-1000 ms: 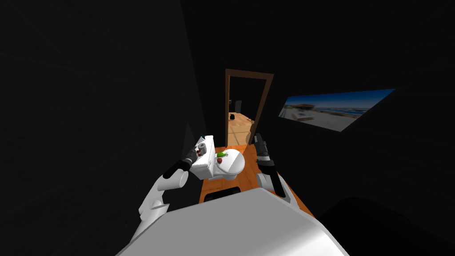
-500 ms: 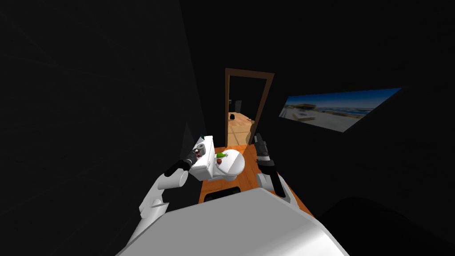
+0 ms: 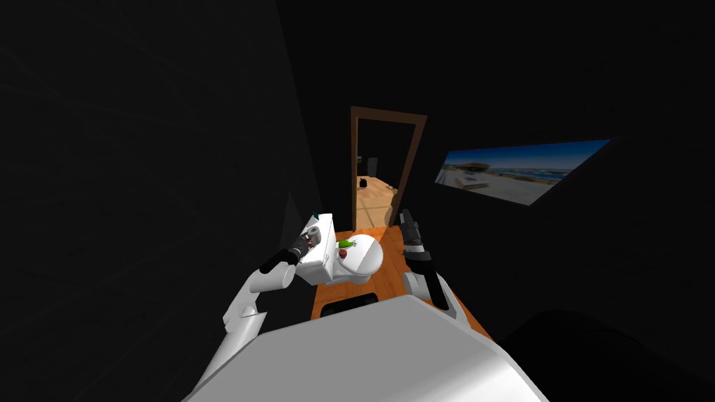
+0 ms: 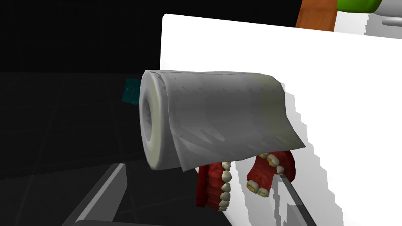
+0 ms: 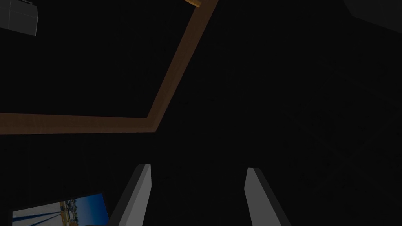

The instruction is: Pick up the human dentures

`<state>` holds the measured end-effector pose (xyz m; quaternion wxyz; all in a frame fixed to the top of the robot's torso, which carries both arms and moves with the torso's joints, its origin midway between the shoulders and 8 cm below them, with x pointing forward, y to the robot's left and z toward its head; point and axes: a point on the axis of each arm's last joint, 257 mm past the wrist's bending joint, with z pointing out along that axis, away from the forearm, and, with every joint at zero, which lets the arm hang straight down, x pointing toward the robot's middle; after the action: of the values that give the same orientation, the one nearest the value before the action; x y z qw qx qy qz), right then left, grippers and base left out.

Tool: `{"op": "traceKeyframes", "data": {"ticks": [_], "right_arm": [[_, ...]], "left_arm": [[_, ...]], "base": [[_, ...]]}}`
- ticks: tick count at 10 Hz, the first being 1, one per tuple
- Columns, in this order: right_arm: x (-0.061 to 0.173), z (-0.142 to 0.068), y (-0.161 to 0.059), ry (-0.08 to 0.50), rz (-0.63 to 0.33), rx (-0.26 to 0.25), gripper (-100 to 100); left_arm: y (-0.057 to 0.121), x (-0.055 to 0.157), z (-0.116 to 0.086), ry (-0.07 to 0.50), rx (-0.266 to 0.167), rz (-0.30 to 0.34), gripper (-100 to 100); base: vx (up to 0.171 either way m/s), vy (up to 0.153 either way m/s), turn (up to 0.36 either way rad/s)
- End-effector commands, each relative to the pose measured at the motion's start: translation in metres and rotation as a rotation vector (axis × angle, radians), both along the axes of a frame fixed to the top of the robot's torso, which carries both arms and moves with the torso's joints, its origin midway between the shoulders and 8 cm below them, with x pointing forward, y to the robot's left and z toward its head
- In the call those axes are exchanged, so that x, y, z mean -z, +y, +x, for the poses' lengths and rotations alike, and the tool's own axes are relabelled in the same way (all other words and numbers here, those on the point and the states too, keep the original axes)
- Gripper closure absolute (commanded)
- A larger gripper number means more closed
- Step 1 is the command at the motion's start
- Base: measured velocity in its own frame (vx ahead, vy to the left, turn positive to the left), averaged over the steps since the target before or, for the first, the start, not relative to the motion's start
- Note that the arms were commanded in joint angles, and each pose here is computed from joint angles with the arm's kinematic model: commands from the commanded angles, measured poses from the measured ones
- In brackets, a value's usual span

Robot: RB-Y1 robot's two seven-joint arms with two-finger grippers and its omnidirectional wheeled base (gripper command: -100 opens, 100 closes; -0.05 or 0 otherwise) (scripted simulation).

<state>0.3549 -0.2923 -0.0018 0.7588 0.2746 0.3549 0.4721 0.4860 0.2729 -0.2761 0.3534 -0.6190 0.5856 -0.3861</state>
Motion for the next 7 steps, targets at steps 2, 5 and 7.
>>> {"op": "traceKeyframes", "data": {"ticks": [2, 5, 7], "right_arm": [[0.0000, 0.0000, 0.0000, 0.000, 0.000, 0.000, 0], [0.0000, 0.0000, 0.0000, 0.000, 0.000, 0.000, 0], [0.0000, 0.0000, 0.0000, 0.000, 0.000, 0.000, 0]], "left_arm": [[0.0030, 0.0017, 0.0033, 0.000, -0.006, 0.000, -100], [0.0034, 0.0043, 0.0025, 0.006, -0.007, 0.000, 100], [0.0034, 0.0037, 0.0028, 0.004, -0.007, 0.000, 100]], "base": [[-0.001, -0.004, -0.030], [-0.002, 0.000, 0.001], [0.000, 0.000, 0.000]]}}
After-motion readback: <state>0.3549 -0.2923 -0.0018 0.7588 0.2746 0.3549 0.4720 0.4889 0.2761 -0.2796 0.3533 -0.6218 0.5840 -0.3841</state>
